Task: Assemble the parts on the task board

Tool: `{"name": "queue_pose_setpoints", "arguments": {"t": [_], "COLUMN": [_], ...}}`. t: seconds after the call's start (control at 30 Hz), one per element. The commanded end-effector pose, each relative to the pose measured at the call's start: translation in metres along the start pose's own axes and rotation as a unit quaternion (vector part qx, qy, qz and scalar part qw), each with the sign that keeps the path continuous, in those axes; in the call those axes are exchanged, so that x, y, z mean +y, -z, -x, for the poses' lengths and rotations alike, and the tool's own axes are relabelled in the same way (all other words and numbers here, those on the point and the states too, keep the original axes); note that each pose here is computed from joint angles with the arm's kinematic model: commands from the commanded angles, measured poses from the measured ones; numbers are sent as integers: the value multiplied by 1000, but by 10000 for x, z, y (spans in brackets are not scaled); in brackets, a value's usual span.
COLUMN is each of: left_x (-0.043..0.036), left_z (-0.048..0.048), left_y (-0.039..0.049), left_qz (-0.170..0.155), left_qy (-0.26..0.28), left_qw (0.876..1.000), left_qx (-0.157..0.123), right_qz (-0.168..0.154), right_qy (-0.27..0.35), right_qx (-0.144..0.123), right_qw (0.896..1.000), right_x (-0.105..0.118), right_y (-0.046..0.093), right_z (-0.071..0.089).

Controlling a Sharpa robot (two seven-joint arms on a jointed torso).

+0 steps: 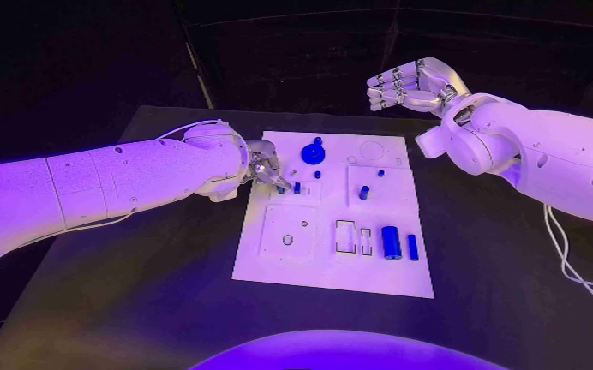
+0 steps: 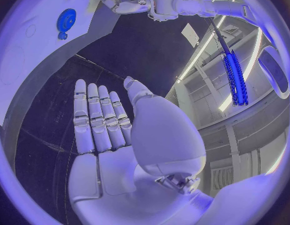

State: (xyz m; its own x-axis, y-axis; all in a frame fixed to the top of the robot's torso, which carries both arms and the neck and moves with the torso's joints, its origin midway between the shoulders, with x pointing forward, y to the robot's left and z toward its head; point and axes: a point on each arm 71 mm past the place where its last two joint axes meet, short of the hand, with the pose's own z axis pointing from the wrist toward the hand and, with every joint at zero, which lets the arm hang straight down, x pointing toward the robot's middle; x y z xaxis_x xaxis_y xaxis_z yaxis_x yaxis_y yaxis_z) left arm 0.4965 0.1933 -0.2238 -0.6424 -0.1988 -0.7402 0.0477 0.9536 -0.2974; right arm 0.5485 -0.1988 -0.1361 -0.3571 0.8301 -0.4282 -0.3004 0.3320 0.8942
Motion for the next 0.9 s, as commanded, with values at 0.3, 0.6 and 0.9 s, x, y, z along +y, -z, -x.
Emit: {"name": "queue_pose_setpoints", "arguments": {"t": [0.3,0.6,0.9], "left_x": [41,47,44], "left_z": [36,52,89], "left_y": [-18,-18,9], "left_qz": [7,3,-19], "left_qy": [7,22,67], "left_qw": [1000,1000,997], "left_qx": [-8,-16,-42], "right_qz": [4,5,5], "right_qy": [-3,-2,-3], "right_qx": [3,2,2], "right_qw": [1000,1000,1000], "right_x": [17,15,9], "right_y": [-7,-9,-10], "right_z": [-4,-1,-8]}}
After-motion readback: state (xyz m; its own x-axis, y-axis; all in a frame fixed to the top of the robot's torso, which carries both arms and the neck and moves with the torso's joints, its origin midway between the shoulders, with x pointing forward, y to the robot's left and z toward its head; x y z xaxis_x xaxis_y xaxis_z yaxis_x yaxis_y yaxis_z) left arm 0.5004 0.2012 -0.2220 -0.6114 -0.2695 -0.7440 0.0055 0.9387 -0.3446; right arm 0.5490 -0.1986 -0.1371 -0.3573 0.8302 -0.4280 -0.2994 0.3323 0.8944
